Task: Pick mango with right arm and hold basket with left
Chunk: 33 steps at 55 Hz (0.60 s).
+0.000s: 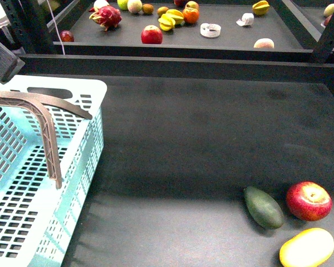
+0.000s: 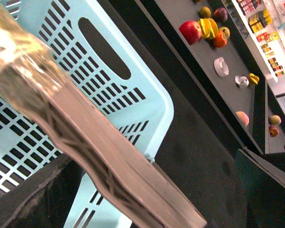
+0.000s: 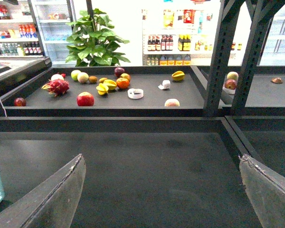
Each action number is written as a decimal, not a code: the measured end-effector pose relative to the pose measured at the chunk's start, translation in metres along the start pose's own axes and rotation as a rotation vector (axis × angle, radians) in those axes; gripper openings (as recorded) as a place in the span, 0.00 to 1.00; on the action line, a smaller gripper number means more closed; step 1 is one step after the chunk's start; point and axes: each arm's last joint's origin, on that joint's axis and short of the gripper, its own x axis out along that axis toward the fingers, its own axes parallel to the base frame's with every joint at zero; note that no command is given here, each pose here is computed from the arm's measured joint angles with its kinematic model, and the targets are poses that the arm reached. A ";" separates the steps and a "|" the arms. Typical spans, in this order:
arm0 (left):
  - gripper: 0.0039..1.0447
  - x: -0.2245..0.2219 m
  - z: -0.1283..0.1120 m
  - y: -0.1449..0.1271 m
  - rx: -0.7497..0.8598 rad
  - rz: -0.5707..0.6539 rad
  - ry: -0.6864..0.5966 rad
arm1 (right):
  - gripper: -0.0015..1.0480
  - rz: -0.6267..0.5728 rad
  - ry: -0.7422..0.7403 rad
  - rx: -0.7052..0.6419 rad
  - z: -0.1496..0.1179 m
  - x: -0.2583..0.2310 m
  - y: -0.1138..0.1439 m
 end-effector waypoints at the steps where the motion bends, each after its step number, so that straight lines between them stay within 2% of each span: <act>1: 0.95 0.003 0.001 0.001 -0.011 0.007 -0.004 | 0.92 0.000 0.000 0.000 0.000 0.000 0.000; 24: 0.94 0.037 0.008 0.004 -0.079 0.058 -0.027 | 0.92 0.000 0.000 0.000 0.000 0.000 0.000; 26: 0.91 0.037 0.008 0.004 -0.079 0.059 -0.027 | 0.92 0.000 0.000 0.000 0.000 0.000 0.000; 33: 0.69 0.037 0.006 0.002 -0.082 0.052 -0.019 | 0.92 0.000 0.000 0.000 0.000 0.000 0.000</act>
